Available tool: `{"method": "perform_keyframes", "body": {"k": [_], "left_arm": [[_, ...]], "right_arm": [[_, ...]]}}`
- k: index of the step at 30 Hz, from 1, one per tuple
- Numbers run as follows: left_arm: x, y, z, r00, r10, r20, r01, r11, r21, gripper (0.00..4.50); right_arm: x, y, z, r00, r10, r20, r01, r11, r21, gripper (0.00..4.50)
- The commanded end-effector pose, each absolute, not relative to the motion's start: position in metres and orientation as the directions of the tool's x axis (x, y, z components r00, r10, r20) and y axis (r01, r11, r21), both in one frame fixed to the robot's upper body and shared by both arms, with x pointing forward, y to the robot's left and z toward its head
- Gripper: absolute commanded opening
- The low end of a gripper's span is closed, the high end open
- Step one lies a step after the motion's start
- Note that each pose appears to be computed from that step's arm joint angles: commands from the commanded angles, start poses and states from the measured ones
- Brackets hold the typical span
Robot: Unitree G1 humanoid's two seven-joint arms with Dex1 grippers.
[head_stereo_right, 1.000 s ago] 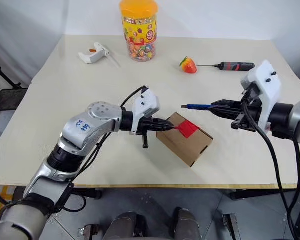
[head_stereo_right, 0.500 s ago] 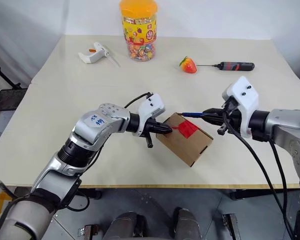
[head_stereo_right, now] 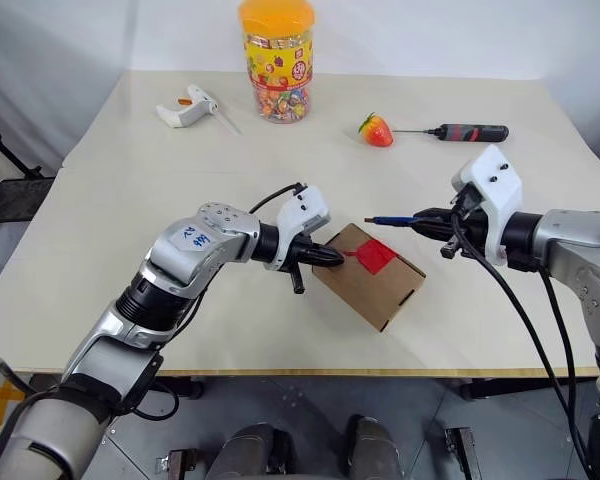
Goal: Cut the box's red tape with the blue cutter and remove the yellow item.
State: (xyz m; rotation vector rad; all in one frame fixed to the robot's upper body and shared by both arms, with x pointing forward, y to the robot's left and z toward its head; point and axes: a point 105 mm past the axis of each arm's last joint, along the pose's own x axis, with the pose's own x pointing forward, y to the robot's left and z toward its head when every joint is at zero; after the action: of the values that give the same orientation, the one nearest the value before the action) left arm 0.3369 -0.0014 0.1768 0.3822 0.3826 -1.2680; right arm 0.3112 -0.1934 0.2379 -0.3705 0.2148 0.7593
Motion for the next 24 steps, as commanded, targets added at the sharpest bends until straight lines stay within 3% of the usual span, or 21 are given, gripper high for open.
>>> {"method": "perform_keyframes", "body": {"k": [1, 24], "left_arm": [[0.338, -0.003, 0.179, 0.253, -0.835, -0.489, 0.966, 0.245, 0.082, 0.00], [0.336, -0.001, 0.178, 0.243, -0.835, -0.493, 0.968, 0.241, 0.068, 0.00]], "right_arm": [[0.305, -0.186, 0.262, 0.706, 0.665, -0.242, -0.707, 0.646, -0.287, 0.15], [0.303, -0.193, 0.246, 0.696, 0.642, -0.321, -0.716, 0.652, -0.250, 0.15]]}}
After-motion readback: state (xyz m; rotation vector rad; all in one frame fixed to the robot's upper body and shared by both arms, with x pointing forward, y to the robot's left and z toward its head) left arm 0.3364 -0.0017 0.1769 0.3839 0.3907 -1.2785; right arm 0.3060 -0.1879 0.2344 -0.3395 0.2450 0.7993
